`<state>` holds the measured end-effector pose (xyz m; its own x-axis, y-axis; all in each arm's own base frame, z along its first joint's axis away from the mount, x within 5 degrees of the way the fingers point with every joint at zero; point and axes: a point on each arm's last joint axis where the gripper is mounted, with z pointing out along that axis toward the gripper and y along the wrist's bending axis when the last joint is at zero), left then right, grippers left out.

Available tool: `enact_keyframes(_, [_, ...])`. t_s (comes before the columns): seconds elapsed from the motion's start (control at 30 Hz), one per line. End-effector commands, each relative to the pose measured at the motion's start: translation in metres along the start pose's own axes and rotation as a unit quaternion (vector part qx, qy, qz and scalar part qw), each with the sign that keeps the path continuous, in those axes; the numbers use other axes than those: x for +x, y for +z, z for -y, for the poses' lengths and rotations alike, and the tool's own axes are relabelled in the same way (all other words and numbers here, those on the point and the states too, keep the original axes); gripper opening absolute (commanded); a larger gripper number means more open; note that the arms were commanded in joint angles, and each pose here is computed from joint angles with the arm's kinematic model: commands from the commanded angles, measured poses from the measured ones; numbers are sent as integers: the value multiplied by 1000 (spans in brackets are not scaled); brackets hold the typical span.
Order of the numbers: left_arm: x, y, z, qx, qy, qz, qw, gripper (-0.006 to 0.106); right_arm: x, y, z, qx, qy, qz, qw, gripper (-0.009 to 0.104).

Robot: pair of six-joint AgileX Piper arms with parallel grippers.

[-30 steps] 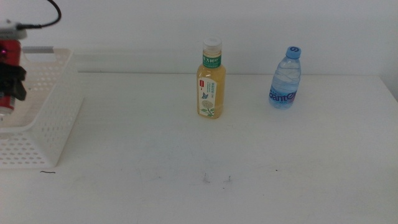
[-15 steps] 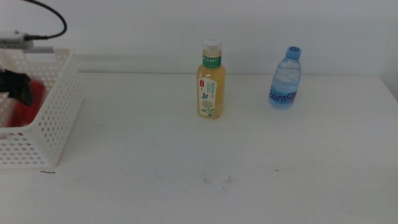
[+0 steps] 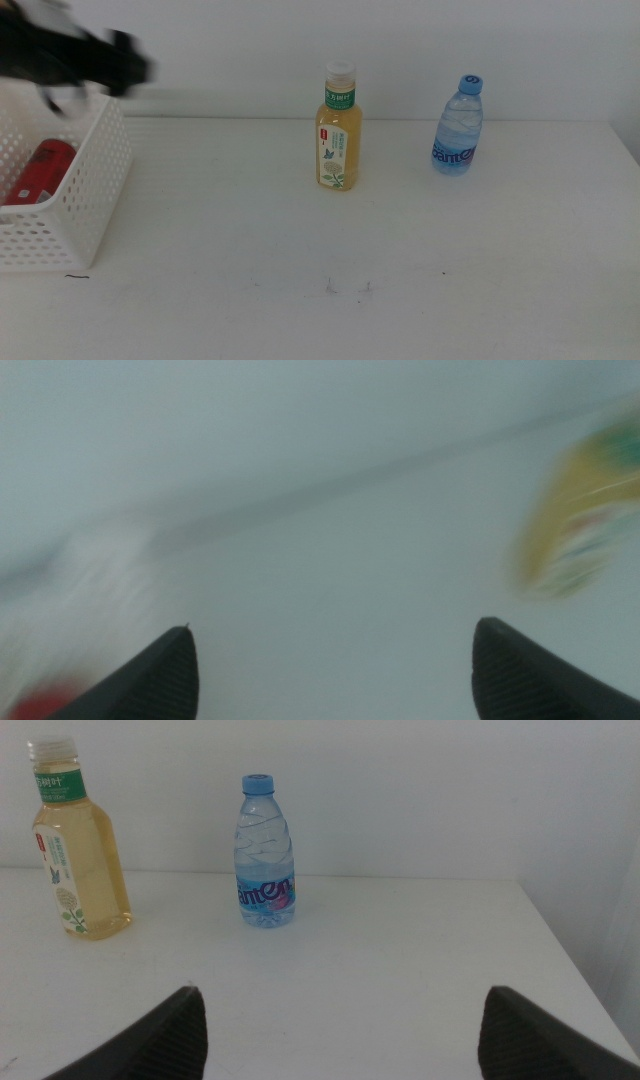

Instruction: Use arms to grab the bottles and put them into the dustbin to the left of the table.

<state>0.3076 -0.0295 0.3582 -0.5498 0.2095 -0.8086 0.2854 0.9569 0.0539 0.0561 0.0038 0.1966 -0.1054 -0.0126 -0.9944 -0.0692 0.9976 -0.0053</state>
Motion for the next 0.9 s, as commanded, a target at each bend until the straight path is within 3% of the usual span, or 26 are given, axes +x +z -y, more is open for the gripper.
enact_keyframes(0.0, [18,-13,42,18,25,100,995,94,0,0,1,5,-5,3,1000,86])
enact_keyframes(0.13, [82,-10,98,29,66,211,975,94,0,0,1,5,-5,3,1000,86])
enact_keyframes(0.27, [153,-1,131,52,51,332,941,94,0,0,1,5,-5,3,1000,86])
enact_keyframes(0.37, [184,26,141,67,29,317,946,94,0,0,1,5,-5,3,1000,86])
enact_keyframes(0.5, [202,82,155,75,-18,245,967,94,0,0,1,5,-5,3,1000,86])
enact_keyframes(0.57, [199,109,163,81,-37,237,967,94,0,0,1,5,-5,3,1000,86])
enact_keyframes(0.87, [149,197,183,129,-11,250,960,94,0,0,1,5,-5,3,1000,86])
